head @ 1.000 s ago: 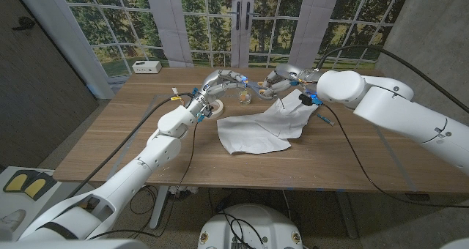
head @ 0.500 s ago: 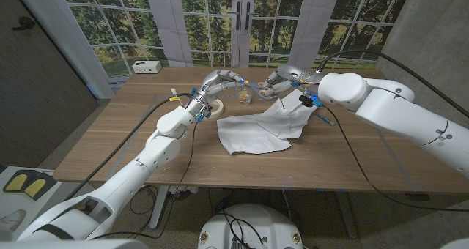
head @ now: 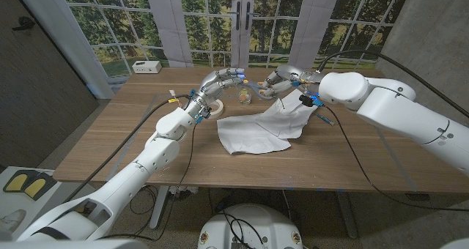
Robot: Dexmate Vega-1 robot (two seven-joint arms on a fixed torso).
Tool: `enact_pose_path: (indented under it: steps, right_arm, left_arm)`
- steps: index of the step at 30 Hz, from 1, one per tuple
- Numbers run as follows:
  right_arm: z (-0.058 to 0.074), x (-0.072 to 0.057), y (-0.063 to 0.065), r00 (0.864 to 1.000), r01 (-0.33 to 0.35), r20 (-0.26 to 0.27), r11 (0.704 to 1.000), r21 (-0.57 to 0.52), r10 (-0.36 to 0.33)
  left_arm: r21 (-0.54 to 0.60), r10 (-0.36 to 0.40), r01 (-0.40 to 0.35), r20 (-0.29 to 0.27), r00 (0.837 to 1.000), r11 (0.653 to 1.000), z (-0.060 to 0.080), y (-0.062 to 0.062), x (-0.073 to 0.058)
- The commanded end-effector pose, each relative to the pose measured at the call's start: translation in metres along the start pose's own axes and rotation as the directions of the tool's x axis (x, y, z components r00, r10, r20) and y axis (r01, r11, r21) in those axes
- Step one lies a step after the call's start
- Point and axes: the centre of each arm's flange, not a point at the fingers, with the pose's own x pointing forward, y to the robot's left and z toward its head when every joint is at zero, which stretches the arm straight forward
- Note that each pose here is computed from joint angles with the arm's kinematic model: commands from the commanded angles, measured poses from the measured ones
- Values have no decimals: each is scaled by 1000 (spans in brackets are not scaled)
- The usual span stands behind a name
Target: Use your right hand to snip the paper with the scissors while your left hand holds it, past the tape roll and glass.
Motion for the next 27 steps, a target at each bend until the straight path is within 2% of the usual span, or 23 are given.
enact_pose_path:
  steps: [1, 10, 17, 21, 27]
  right_arm:
    - [0, -1, 0, 1000, -9, 3, 1000, 1, 9]
    - [-2, 0, -3, 1000, -14, 7, 1000, 22, 14]
    - [-9, -3, -8, 1000, -15, 19, 995, 96, 13]
    - [-12, -4, -11, 999, -29, 32, 991, 132, 25]
    - [-19, -4, -11, 998, -53, 46, 977, 206, 45]
  left_arm:
    - [55, -10, 10, 7, 1000, 998, 3, -3, -3]
    - [70, -1, 1, 0, 1000, 998, 3, -2, -6]
    - [53, 44, -45, 27, 999, 998, 3, 2, -11]
    - [-54, 4, -2, 37, 999, 999, -1, 3, -10]
    - [-66, 22, -19, 40, 999, 998, -4, 7, -12]
